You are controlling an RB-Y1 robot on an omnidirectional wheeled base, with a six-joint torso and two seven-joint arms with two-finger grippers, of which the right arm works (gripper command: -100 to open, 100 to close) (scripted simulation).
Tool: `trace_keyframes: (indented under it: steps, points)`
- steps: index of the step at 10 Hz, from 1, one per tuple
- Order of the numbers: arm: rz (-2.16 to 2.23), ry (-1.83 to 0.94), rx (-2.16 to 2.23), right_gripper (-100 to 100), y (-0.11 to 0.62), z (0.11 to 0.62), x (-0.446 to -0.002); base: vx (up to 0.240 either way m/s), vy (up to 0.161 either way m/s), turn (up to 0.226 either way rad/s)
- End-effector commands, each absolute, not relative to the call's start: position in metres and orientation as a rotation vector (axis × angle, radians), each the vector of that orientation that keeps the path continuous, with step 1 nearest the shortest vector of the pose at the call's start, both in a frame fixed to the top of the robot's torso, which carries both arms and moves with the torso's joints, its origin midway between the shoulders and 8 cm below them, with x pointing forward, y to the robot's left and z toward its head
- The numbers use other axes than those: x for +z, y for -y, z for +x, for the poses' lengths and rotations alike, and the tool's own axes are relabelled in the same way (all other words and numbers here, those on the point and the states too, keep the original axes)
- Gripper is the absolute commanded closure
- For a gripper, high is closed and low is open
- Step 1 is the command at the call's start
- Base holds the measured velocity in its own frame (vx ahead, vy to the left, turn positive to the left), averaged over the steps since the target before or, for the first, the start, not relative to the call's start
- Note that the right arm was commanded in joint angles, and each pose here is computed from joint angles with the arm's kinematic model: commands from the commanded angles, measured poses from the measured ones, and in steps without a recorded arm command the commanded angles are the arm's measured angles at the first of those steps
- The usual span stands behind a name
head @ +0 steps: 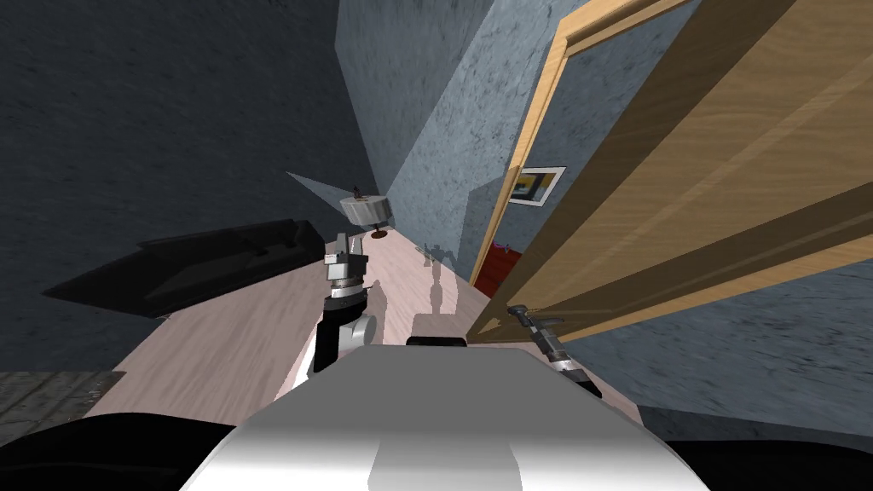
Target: Pull the door open
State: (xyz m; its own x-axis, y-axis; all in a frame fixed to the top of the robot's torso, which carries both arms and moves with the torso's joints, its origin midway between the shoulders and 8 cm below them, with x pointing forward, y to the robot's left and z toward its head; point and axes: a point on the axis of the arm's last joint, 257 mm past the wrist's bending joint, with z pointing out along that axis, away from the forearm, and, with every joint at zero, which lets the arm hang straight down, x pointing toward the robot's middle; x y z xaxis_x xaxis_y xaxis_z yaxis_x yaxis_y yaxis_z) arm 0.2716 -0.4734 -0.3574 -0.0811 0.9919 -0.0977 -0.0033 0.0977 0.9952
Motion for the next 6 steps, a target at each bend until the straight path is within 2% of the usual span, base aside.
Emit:
trace_keyframes:
  steps: [1,3,6]
  points:
    - [1.097,-1.314,1.195,100,0.4734,0.2716,-0.3574,-0.089,-0.022,0.029]
    - [1.096,-1.318,1.199,100,0.4736,0.2701,-0.3579,-0.177,-0.037,0.150]
    - [1.089,-1.323,1.204,100,0.4748,0.2695,-0.3570,-0.196,-0.078,0.166]
